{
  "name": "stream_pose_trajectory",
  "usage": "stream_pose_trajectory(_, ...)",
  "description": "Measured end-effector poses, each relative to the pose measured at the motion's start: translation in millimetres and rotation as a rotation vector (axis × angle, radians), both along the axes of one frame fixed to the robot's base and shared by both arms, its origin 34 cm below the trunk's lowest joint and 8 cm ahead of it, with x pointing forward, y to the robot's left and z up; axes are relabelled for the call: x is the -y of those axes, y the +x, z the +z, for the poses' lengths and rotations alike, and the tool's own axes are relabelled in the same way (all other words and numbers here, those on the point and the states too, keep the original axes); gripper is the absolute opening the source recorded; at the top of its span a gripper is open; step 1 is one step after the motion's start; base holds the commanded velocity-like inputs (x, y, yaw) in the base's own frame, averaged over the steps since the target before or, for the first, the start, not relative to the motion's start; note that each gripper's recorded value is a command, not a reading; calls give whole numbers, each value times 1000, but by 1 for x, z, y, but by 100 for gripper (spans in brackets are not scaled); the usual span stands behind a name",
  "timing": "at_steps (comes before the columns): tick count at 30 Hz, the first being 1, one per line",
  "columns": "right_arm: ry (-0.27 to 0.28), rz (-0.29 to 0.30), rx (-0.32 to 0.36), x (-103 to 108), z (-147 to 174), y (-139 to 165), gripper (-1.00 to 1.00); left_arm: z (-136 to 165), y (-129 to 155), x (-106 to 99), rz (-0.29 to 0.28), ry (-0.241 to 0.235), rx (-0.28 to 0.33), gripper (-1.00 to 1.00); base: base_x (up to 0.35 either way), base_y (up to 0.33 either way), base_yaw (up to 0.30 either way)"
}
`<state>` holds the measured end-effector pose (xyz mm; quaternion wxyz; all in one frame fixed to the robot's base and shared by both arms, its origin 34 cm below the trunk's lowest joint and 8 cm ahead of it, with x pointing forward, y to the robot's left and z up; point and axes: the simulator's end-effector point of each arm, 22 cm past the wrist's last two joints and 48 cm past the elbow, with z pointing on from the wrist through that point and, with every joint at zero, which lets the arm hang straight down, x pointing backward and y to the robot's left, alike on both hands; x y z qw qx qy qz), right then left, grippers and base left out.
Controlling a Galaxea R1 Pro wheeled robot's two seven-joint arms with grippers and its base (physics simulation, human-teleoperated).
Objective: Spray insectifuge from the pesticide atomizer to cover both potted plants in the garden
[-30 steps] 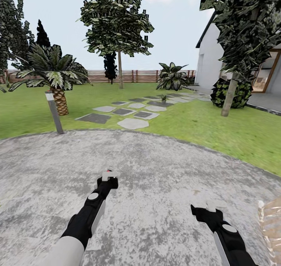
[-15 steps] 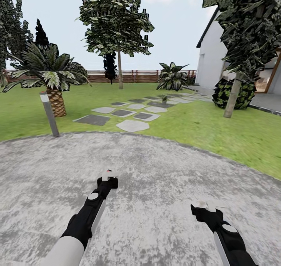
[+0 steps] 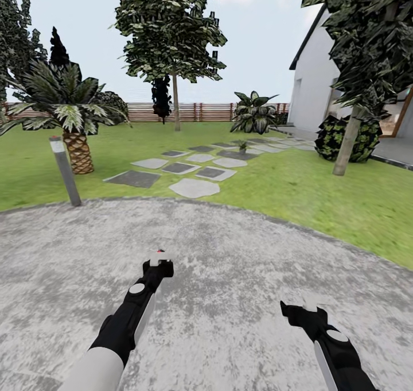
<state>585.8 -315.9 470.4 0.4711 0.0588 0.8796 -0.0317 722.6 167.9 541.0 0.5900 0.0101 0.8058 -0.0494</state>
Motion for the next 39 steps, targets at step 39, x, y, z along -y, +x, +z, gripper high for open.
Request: stream_pose_trajectory(39,1,-1,0,0,0,0,100,0,0,0,0,0,0,-100,318,0,0)
